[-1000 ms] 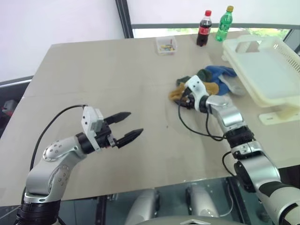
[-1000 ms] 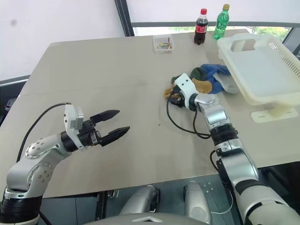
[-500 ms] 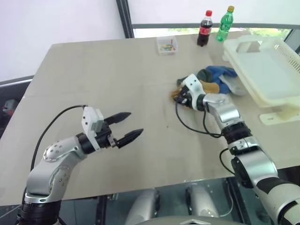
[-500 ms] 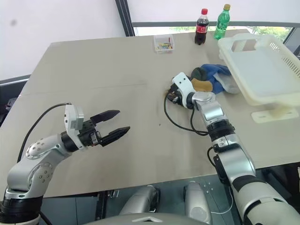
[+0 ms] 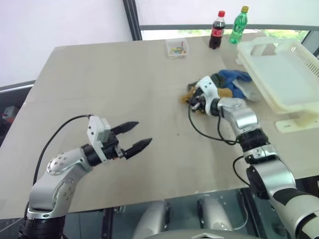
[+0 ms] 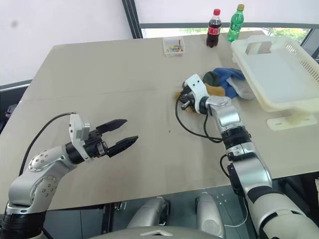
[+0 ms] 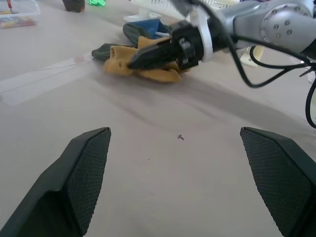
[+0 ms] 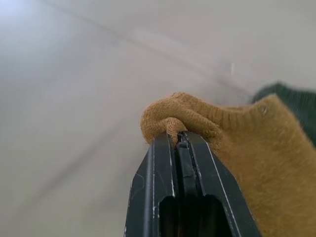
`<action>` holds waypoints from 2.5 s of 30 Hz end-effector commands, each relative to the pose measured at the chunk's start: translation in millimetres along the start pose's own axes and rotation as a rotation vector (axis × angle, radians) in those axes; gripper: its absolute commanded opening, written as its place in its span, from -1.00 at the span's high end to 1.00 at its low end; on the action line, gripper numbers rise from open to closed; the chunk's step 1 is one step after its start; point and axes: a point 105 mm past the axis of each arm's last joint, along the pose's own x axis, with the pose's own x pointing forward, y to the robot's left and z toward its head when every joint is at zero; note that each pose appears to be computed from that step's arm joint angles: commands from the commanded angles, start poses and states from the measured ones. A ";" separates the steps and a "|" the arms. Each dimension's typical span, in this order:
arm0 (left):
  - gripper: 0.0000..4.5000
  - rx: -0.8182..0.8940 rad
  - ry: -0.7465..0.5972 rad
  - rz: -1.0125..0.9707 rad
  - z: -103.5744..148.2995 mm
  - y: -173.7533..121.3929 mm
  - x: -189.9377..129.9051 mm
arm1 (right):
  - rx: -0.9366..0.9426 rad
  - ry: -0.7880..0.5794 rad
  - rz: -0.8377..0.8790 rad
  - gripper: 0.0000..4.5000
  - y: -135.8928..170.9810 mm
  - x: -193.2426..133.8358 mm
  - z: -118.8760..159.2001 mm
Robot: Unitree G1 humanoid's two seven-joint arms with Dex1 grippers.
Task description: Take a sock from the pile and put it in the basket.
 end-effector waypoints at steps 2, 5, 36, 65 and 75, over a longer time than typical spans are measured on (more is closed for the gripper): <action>-1.00 0.051 -0.036 -0.028 12.8 -4.5 2.6 | -0.027 -0.031 0.110 0.97 33.1 -14.4 10.3; -1.00 0.052 -0.038 -0.032 12.9 -2.6 5.3 | -0.014 -0.020 0.100 0.97 39.7 -15.3 3.0; -1.00 0.005 0.144 -0.010 -7.9 31.0 -3.5 | 0.163 0.018 0.307 -0.19 154.5 -2.5 -25.3; 0.14 -0.163 0.316 0.054 -63.3 37.4 37.4 | -0.075 0.105 0.060 0.98 71.4 -49.4 -72.1; 1.00 -0.262 0.245 0.068 -54.5 41.2 34.6 | -0.171 0.058 0.055 0.85 68.5 -57.8 -63.1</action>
